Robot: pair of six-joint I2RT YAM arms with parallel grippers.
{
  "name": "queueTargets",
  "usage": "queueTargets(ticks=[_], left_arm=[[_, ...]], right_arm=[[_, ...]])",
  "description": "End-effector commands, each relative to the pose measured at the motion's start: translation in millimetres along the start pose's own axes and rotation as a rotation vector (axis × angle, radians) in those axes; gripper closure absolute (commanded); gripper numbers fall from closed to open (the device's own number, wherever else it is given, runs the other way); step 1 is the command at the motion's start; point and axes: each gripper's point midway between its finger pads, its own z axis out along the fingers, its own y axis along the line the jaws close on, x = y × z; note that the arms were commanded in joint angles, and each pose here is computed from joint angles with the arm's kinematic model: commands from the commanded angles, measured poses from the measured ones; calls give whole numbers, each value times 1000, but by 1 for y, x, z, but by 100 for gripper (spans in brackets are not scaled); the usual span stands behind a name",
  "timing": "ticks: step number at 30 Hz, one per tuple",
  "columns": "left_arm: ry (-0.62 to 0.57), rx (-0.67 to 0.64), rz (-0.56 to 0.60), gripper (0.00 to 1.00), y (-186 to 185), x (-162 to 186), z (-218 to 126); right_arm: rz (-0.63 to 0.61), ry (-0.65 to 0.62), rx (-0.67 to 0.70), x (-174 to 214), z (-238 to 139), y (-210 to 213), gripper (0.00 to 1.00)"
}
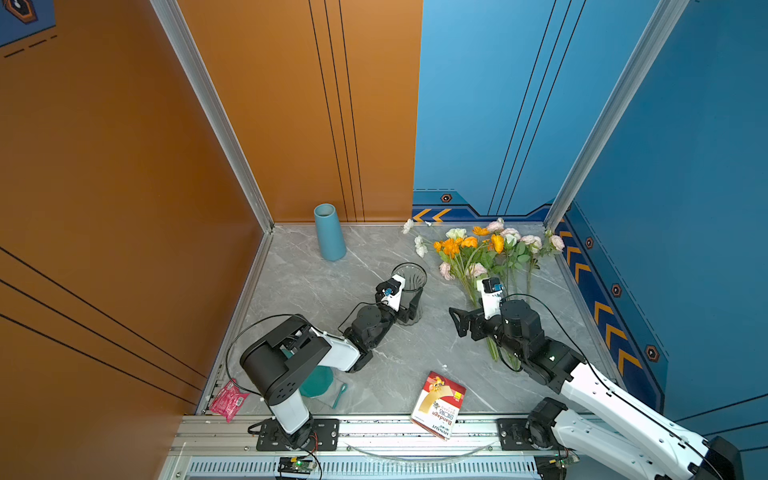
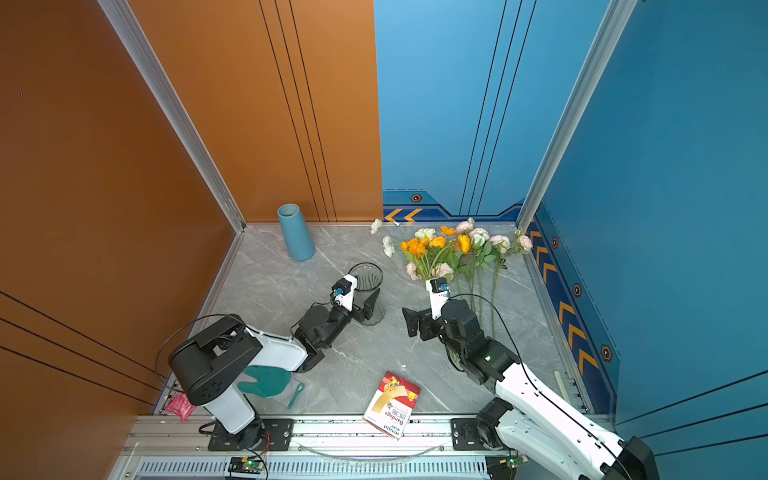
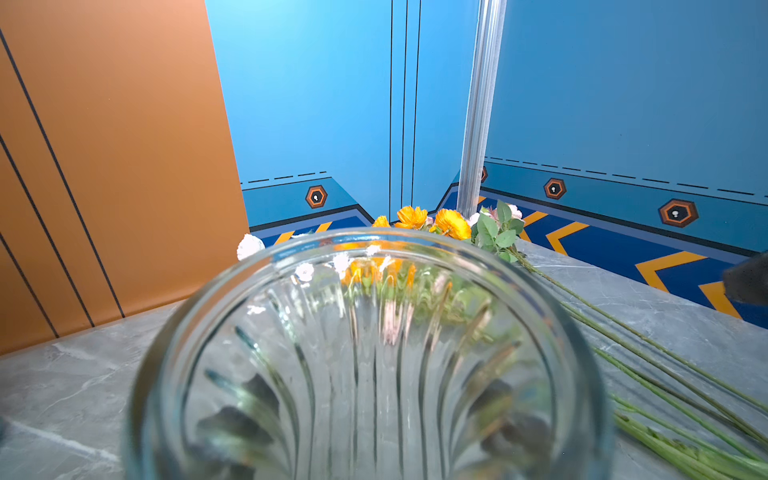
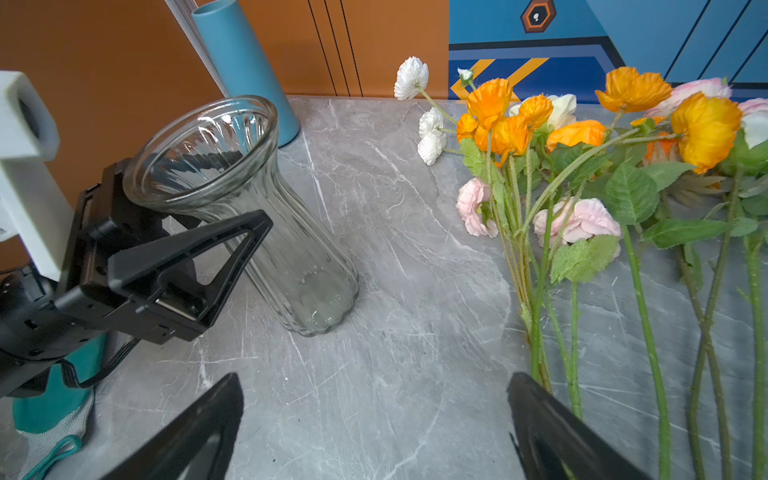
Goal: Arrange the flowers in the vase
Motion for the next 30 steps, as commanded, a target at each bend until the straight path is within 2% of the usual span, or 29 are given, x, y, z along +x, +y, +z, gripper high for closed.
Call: queueTargets(ticks=[1, 10, 19, 22, 24, 25, 28, 30], left_arm=[[-59, 1, -15, 2, -2, -17, -7], [-15, 57, -27, 2, -9, -4, -35], [7, 86, -51, 2, -23, -7, -100], [72, 63, -55, 2, -26, -31, -110], [237, 42, -17, 2, -21, -50, -114], [263, 36, 14, 2, -18, -71, -115], [317, 106, 66, 2, -22, -121, -116], [420, 208, 52, 2, -30, -137, -110]], right_arm=[[-1, -7, -14, -1, 0, 2, 0], [26, 8, 23, 1, -3, -8, 0], [222, 91, 215, 13, -2, -73, 0], [262, 133, 290, 15, -6, -96, 0], [294, 152, 351, 16, -10, -113, 1], [317, 161, 380, 17, -11, -123, 2], [399, 175, 462, 20, -16, -154, 8], [442, 195, 524, 23, -18, -176, 13]])
